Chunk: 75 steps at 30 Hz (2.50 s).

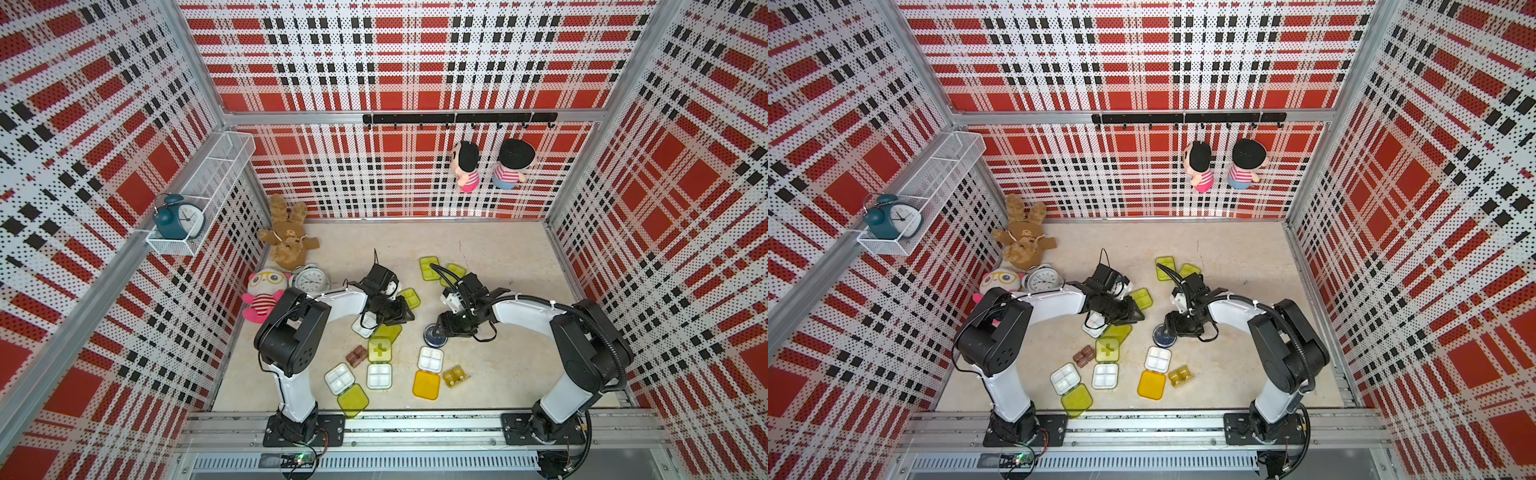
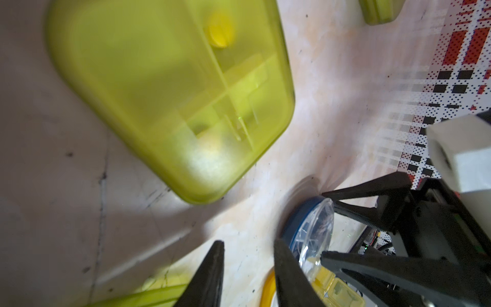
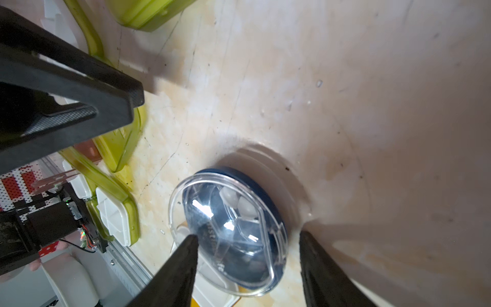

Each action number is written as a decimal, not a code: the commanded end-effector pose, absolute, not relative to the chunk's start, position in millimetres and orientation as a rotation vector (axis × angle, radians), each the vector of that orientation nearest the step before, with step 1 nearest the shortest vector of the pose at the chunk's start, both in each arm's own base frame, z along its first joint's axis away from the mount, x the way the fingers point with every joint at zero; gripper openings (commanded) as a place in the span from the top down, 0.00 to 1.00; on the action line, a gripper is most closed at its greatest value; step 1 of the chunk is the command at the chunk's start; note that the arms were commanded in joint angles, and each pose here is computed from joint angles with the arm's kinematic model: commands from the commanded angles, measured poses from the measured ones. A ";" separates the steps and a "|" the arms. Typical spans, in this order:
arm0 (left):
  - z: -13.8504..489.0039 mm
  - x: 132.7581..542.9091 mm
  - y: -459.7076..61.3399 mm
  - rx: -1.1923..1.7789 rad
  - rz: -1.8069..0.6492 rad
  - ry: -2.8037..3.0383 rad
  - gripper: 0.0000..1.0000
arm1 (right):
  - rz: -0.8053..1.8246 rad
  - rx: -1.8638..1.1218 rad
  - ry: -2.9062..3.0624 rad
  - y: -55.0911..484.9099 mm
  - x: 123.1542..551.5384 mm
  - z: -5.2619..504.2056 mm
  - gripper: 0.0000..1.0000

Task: Close pillboxes
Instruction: Close the lid on the pillbox, then move the pillbox to the center of the board.

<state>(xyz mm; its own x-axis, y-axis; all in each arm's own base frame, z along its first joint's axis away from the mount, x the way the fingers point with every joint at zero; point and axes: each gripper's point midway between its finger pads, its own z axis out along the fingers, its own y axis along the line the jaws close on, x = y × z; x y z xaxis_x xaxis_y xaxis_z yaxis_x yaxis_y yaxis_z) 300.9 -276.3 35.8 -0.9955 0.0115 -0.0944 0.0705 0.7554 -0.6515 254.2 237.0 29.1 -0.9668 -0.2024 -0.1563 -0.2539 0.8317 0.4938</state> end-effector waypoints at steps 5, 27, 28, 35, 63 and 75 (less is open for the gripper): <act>46.1 302.7 -281.6 0.091 -1.055 2.839 0.64 | 0.455 -0.448 3.076 203.8 233.4 -13.9 0.38; 47.2 300.7 -281.2 0.085 -1.053 2.839 0.64 | 0.134 -0.397 3.085 175.3 241.0 -22.0 0.38; 48.1 301.4 -281.8 0.086 -1.054 2.836 0.64 | 0.131 -0.379 3.078 175.3 242.7 -21.0 0.38; 57.0 310.8 -282.6 0.083 -1.060 2.810 0.62 | 0.278 -0.301 3.000 195.2 257.4 0.1 0.35; 62.3 320.1 -244.7 -0.013 -1.060 2.769 0.54 | 0.108 -0.497 2.977 220.7 254.0 5.9 0.00; 70.0 326.3 -252.2 -0.016 -1.077 2.750 0.53 | 0.057 -0.182 2.906 140.8 306.5 27.9 0.00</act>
<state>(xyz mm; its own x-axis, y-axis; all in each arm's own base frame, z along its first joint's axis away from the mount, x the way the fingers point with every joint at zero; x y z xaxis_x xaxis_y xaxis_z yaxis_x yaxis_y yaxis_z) 318.3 -245.8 53.4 -0.9887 -0.0783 -0.1278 0.0251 0.7540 -0.6564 298.6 172.4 23.6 -0.9654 -0.1481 -0.2145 -0.1704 0.9813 0.0892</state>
